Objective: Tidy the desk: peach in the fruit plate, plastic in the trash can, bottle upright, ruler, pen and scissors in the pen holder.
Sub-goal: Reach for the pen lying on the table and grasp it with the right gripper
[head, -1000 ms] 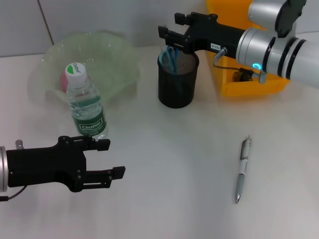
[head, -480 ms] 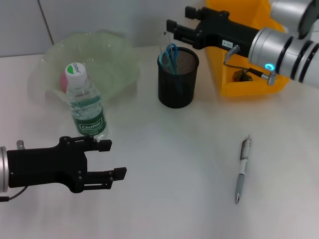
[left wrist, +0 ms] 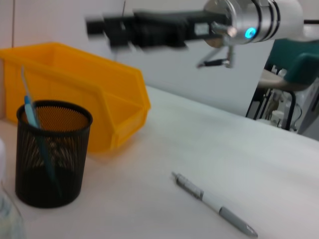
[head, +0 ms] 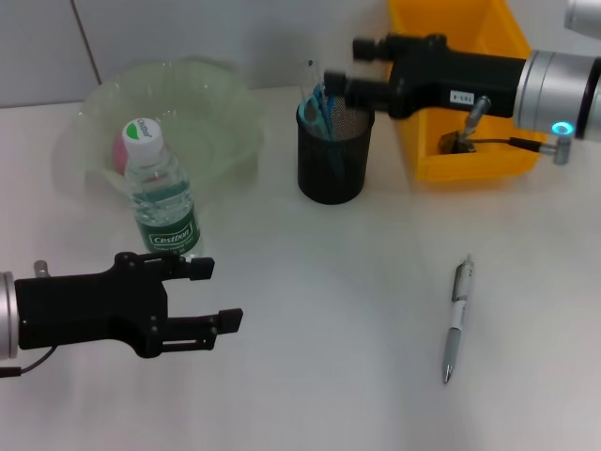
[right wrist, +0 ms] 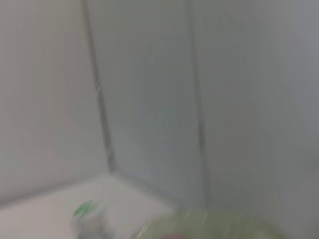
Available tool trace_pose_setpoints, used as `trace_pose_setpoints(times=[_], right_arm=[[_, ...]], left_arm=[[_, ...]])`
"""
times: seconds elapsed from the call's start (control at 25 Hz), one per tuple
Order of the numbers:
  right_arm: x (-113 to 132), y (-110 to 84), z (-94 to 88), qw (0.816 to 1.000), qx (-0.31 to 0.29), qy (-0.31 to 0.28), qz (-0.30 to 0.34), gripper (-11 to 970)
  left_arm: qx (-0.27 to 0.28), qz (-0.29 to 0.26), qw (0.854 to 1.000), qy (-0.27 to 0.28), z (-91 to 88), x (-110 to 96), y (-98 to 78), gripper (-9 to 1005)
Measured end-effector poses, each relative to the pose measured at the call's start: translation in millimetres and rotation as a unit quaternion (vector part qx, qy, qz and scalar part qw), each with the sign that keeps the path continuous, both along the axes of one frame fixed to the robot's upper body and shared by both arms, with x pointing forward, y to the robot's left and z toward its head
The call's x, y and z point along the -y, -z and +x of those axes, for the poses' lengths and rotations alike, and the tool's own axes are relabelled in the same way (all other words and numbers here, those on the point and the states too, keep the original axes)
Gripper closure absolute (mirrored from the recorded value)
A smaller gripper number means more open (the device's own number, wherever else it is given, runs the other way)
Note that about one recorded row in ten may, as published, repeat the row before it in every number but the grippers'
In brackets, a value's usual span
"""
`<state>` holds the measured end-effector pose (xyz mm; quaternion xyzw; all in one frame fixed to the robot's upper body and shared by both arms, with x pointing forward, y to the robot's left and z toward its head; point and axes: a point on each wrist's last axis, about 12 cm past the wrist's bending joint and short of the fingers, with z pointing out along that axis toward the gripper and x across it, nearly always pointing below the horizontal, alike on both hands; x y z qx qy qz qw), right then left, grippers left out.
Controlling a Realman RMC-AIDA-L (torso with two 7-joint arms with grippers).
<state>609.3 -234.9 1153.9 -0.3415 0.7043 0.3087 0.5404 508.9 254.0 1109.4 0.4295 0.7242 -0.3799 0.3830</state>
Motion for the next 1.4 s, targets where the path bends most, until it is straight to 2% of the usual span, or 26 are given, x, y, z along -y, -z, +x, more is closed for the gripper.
trace_pose_setpoints(times=[0.16,0.28,0.52,0.64,0.68,0.72,0.92,1.04,1.08,1.12,1.28,1.4], right_arm=[[1,-19.7,-6.6,0.995,-0.055,-0.052,-0.070,307],[5,-34.3,-12.8,0.987,-0.100,-0.063,-0.109,307],[18,-62.9,-25.4,0.963,-0.199,-0.036,-0.181,309],[23,-68.5,-28.2,0.937,-0.276,0.009,-0.212,309],[25,-68.7,-28.8,0.920,-0.318,0.034,-0.228,309],[25,-68.7,-28.8,0.920,-0.318,0.034,-0.228,309],[31,-63.0,-29.8,0.870,-0.406,0.105,-0.261,310],[32,-56.1,-28.0,0.842,-0.450,0.140,-0.263,311],[31,-50.7,-26.5,0.827,-0.476,0.156,-0.256,311],[31,-50.7,-26.5,0.827,-0.476,0.156,-0.256,311],[27,-37.6,-25.4,0.803,-0.514,0.188,-0.236,312],[31,-26.6,-27.9,0.794,-0.526,0.229,-0.203,312]], left_arm=[[0.000,-0.016,1.000,-0.006,0.8,1,-2.9,212],[-0.002,-0.022,1.000,-0.008,1.5,1,-4.4,212],[-0.002,-0.026,1.000,-0.017,2.6,-2,-5.9,212],[0.000,-0.027,0.999,-0.021,4.1,-3,-7.3,212],[0.002,-0.028,0.999,-0.025,5.5,-5,-8.4,212],[0.003,-0.028,0.999,-0.027,6.1,-6,-9.0,212],[0.018,-0.032,0.999,-0.037,11.9,-9,-14.4,213],[0.033,-0.031,0.998,-0.037,19.8,-8,-21.2,213],[0.040,-0.030,0.998,-0.036,22.3,-8,-23.2,213],[0.040,-0.030,0.998,-0.036,22.3,-8,-23.2,213],[0.076,-0.026,0.996,-0.030,33.5,-5,-34.6,213],[0.085,-0.026,0.996,-0.032,35.2,-7,-37.3,213]])
